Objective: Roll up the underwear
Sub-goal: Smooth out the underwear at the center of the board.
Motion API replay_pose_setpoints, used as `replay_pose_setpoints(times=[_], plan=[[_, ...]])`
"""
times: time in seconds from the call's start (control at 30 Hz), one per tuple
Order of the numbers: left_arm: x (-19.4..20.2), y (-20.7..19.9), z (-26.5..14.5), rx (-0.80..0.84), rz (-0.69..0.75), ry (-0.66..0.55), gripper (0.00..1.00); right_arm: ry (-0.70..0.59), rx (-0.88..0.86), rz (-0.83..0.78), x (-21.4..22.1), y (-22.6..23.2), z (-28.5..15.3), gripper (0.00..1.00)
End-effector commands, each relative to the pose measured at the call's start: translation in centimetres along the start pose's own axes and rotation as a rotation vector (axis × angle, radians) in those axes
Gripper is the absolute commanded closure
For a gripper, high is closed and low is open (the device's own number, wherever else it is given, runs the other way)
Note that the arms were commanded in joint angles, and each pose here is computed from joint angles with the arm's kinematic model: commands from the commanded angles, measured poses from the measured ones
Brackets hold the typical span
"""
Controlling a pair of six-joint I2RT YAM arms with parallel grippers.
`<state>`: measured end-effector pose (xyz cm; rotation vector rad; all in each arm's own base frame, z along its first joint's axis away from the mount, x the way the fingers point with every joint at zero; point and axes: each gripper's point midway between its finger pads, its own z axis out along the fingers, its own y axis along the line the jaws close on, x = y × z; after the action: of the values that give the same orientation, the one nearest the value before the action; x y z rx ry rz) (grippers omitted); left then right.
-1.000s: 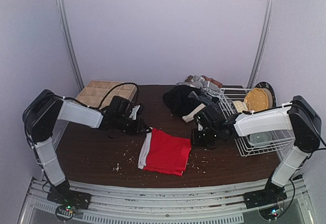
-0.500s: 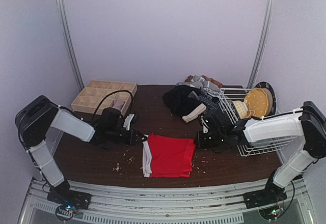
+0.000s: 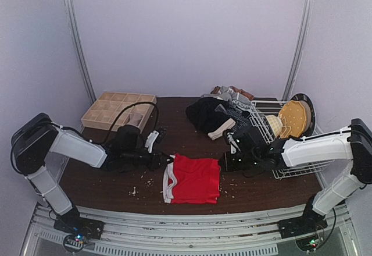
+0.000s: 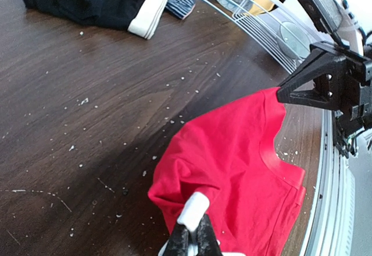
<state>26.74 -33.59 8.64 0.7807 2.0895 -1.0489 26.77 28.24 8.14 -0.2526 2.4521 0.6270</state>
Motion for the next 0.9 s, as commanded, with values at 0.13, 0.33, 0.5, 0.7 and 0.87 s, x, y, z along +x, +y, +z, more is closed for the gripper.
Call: replay_pose_setpoints(times=[0.13,0.33,0.5,0.7,0.87], plan=[[0.6,-2.0,-1.2,0.026,0.118,-0.071,1.00,-0.009,-0.036,-0.058,1.3,0.8,-0.8,1.00],[1.6,-2.9,-1.8,0.054,0.159,-0.092,1.00,-0.005,-0.034,-0.058,3.2,0.1,-1.2,1.00],[2.0,-4.4,-1.9,0.083,0.236,-0.120,1.00,-0.012,-0.033,-0.054,3.9,-0.3,-1.4,1.00],[0.6,-4.9,-2.6,0.075,0.335,-0.208,1.00,-0.055,0.000,-0.058,3.0,-0.7,-1.5,1.00],[-1.8,-4.9,-2.2,0.043,0.439,-0.277,1.00,-0.113,0.055,-0.075,0.7,-1.0,-1.7,1.00]])
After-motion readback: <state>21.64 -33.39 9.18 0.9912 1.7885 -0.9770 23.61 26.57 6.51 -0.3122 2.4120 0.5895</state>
